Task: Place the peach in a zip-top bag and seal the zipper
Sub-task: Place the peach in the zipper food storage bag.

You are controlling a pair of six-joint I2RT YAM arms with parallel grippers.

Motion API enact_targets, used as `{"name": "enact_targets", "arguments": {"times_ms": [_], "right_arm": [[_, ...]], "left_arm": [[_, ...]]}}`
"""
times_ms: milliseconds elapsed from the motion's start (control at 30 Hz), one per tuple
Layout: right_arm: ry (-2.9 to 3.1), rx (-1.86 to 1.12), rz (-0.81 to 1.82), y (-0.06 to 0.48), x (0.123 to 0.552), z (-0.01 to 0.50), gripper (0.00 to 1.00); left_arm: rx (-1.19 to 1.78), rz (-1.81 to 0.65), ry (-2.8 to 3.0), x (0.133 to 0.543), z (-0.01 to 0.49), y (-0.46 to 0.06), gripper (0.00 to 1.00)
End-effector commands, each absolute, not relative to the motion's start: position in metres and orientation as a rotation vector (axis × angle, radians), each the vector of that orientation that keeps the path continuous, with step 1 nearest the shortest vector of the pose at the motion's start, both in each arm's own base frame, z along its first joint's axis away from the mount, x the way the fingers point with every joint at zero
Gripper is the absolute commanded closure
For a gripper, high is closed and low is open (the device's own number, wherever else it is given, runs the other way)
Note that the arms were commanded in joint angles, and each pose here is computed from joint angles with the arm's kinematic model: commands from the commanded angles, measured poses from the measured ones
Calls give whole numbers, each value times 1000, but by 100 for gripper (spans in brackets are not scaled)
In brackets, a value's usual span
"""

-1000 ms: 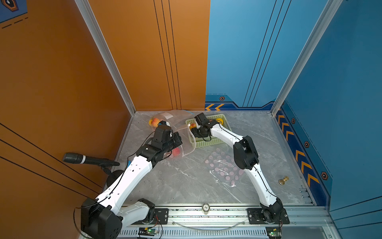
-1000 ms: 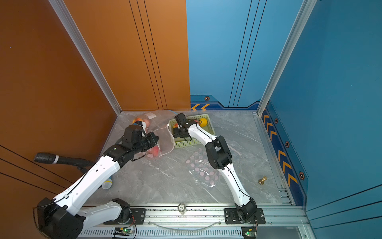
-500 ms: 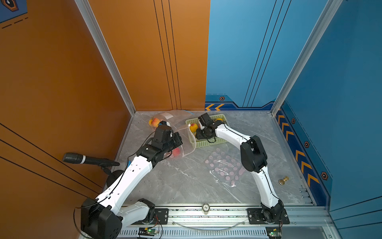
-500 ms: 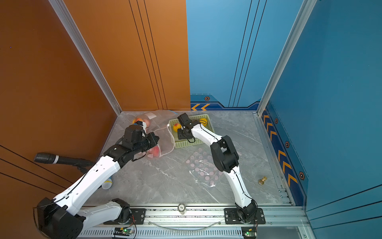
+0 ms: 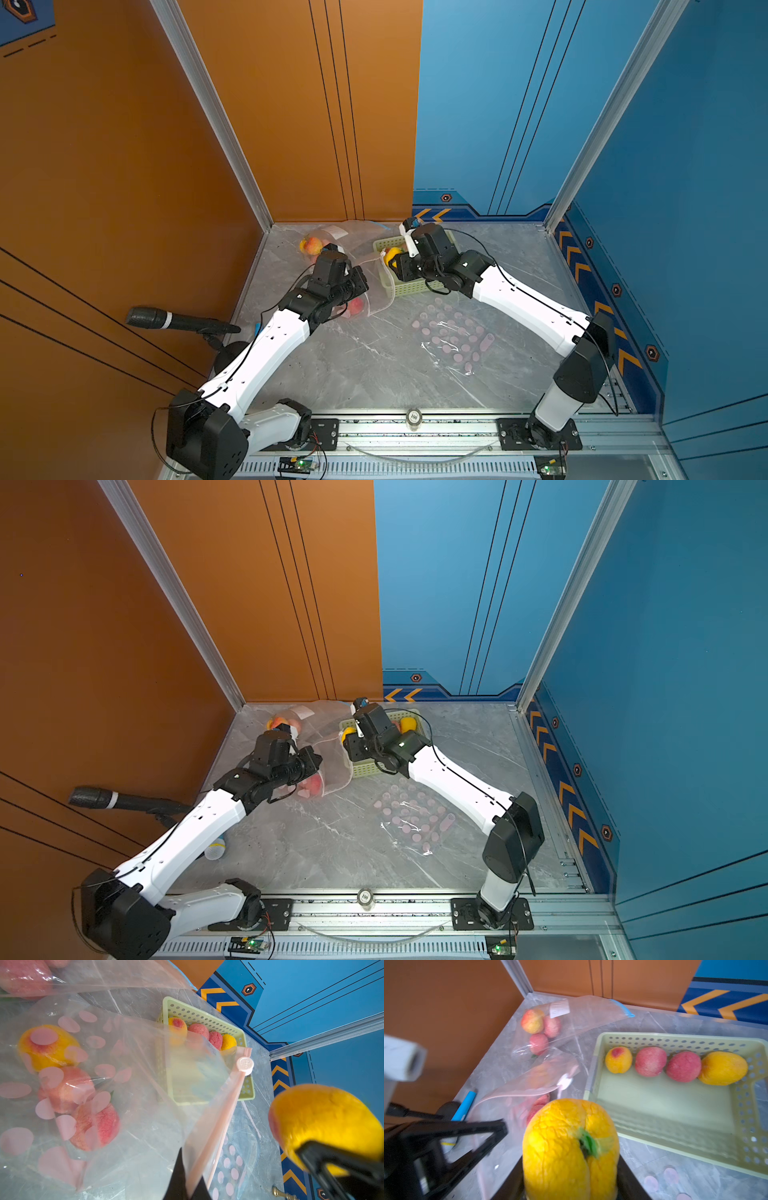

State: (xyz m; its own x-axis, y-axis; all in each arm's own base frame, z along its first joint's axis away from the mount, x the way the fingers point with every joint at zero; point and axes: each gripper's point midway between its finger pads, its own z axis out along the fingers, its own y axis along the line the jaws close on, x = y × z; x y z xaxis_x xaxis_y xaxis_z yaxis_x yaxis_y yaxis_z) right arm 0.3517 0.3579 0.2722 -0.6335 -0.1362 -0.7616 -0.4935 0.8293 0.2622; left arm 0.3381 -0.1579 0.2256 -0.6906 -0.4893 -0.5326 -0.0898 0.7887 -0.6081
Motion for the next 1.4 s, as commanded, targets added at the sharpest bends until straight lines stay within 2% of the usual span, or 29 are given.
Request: {"name": "enact_targets", "arguments": {"times_ms": [0, 167, 433, 600, 667, 833, 900, 1167, 1367], "right_arm": [[2221, -509, 514, 360, 341, 265, 61], [2259, -553, 486, 378, 336, 244, 61], [2326, -603, 410, 401, 354, 208, 61], [2303, -600, 412, 413, 370, 215, 61], [2302, -595, 414, 414, 374, 215, 58], [2305, -589, 424, 415, 380, 214, 35], [2303, -589, 434, 415, 380, 216, 32], [2280, -608, 458, 406, 367, 234, 23], [2243, -594, 493, 395, 352, 258, 27]], "left_arm": [[-402, -752, 2229, 343, 238, -164, 100], [-396, -756, 2225, 343, 240, -164, 100], [-385, -766, 2211, 339, 246, -164, 100], [-393, -767, 2200, 336, 249, -162, 100], [-398, -765, 2200, 335, 248, -161, 100], [-399, -767, 2202, 334, 248, -161, 100], [-398, -770, 2196, 334, 250, -161, 100], [-408, -767, 2181, 336, 253, -159, 100], [-420, -774, 2169, 338, 252, -159, 100]]}}
